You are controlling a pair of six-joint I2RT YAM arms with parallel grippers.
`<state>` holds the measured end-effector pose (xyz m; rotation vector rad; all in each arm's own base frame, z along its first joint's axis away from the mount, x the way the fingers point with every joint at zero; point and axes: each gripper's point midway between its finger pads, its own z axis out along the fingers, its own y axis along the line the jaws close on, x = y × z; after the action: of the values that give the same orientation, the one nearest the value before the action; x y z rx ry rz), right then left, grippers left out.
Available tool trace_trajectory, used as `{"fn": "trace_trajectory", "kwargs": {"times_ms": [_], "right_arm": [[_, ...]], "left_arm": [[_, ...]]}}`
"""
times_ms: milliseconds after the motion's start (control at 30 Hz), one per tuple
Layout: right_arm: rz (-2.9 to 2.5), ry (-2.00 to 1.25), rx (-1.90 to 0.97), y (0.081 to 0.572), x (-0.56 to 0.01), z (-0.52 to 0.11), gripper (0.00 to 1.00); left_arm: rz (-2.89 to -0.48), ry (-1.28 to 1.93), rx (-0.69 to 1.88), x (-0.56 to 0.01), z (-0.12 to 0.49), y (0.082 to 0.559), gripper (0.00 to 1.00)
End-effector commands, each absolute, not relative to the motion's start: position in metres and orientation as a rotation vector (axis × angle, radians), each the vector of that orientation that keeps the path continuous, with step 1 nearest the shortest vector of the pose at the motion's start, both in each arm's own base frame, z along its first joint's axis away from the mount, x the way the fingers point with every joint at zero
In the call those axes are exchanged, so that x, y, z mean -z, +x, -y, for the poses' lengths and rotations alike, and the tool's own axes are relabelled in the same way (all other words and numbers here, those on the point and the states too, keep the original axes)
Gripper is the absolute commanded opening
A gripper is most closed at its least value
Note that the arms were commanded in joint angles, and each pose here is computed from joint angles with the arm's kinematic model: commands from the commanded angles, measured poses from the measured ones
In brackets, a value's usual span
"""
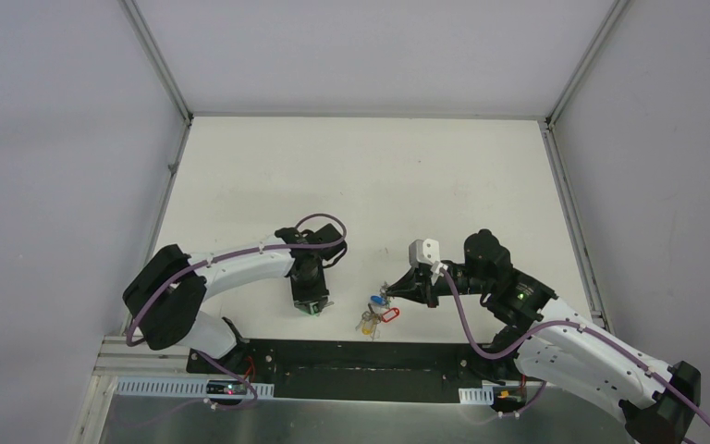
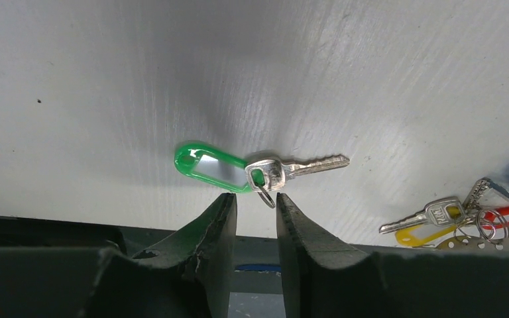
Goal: Put the keys on the keyring
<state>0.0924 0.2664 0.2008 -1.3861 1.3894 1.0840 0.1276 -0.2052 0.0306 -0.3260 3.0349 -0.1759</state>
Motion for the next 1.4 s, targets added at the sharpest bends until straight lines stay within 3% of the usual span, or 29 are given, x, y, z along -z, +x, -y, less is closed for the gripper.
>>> {"fn": "trace_trajectory", "kwargs": {"times_ms": [0,433,633,733,867,1167,1367], "right_arm": [[-1.294,-1.371,-1.105,0.092,-0.221,-0.272,0.0],[-1.294,-1.371,-1.107,0.091,-0.221,-0.273,0.0],[-1.292,-1.372,-1.108,0.091,-0.221,-0.272,0.0],[-1.289,-1.371,-1.107,0.091,-0.222,-0.272,0.0],[-1.288,-1.37,-1.109,0.091,-0.222,-0.272,0.0],[-1.288,-1.371,-1.11,0.091,-0.223,-0.273,0.0],[-1.288,-1.373,-1.111,0.091,-0.223,-0.273,0.0]], "left_arm": [[-3.015,-0.335,0.2,-0.035,0.205,0.126,0.29],[-3.026,-0.29,0.183,-0.033,0.214,0.132,0.32],[-3.045,-0.282,0.143,-0.025,0.213,0.13,0.24],[-3.042,-0.285,0.143,-0.025,0.213,0.13,0.11],[-3.029,-0.295,0.167,-0.03,0.214,0.13,0.09],[-3.01,-0.297,0.184,-0.037,0.21,0.129,0.21],[-3.027,-0.289,0.161,-0.033,0.21,0.128,0.16]]}}
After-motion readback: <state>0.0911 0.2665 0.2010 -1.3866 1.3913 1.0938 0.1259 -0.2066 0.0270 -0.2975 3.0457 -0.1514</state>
